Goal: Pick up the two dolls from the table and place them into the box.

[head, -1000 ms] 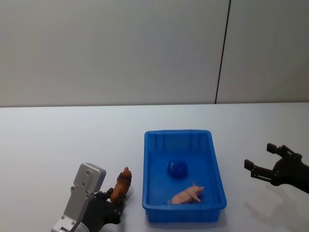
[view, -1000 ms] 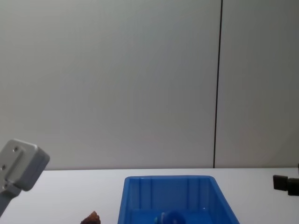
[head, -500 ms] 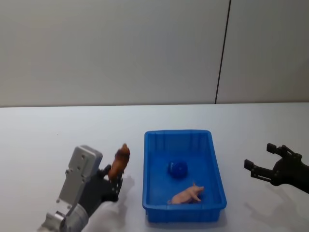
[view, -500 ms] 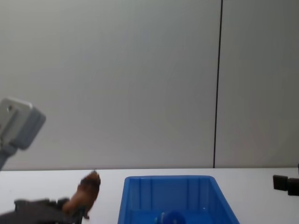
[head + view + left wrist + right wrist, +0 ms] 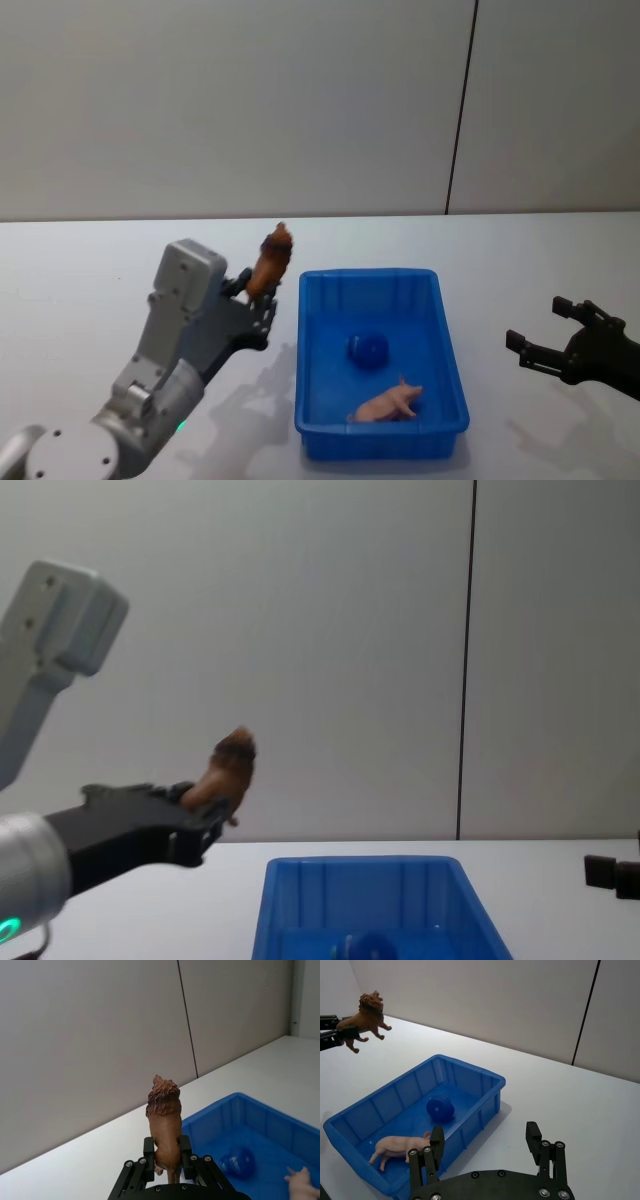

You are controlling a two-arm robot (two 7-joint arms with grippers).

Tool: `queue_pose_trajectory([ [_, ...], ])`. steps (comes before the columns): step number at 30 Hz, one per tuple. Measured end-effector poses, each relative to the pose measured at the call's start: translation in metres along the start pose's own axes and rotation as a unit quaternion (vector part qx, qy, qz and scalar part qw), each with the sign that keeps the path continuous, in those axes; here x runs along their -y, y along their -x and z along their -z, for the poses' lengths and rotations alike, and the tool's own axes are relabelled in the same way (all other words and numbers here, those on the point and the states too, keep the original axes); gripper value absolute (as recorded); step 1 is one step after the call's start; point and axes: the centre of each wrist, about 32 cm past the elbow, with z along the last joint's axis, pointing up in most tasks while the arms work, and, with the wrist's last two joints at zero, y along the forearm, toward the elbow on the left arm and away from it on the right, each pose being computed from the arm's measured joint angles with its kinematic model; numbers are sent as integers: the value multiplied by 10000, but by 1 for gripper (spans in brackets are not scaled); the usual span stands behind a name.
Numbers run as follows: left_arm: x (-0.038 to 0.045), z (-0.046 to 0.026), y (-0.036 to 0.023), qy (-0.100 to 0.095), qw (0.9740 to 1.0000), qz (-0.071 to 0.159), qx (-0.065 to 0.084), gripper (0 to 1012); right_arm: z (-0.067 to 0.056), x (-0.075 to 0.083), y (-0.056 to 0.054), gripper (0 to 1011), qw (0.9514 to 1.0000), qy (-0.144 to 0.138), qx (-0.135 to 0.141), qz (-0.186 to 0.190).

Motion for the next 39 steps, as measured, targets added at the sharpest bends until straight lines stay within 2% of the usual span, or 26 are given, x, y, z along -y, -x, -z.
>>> queue_pose_trajectory([
  [6,170,-66,72,227,9995,205,-33,305,0,0,0,1001,10000,0,0,0],
  [12,312,-60,157,308,9987,383,-93,305,0,0,0,1001,10000,0,0,0],
  [19,413,-35,244,326,9979,534,-152,321,0,0,0,1001,10000,0,0,0],
  [27,479,4,326,279,9973,651,-193,573,0,0,0,1001,10000,0,0,0],
  [28,479,4,326,279,9973,651,-193,573,0,0,0,1001,10000,0,0,0],
  [33,504,12,348,321,9970,678,-200,792,0,0,0,1001,10000,0,0,0],
  [34,506,13,350,326,9969,681,-201,792,0,0,0,1001,10000,0,0,0],
  [39,517,15,358,350,9968,690,-203,931,0,0,0,1001,10000,0,0,0],
])
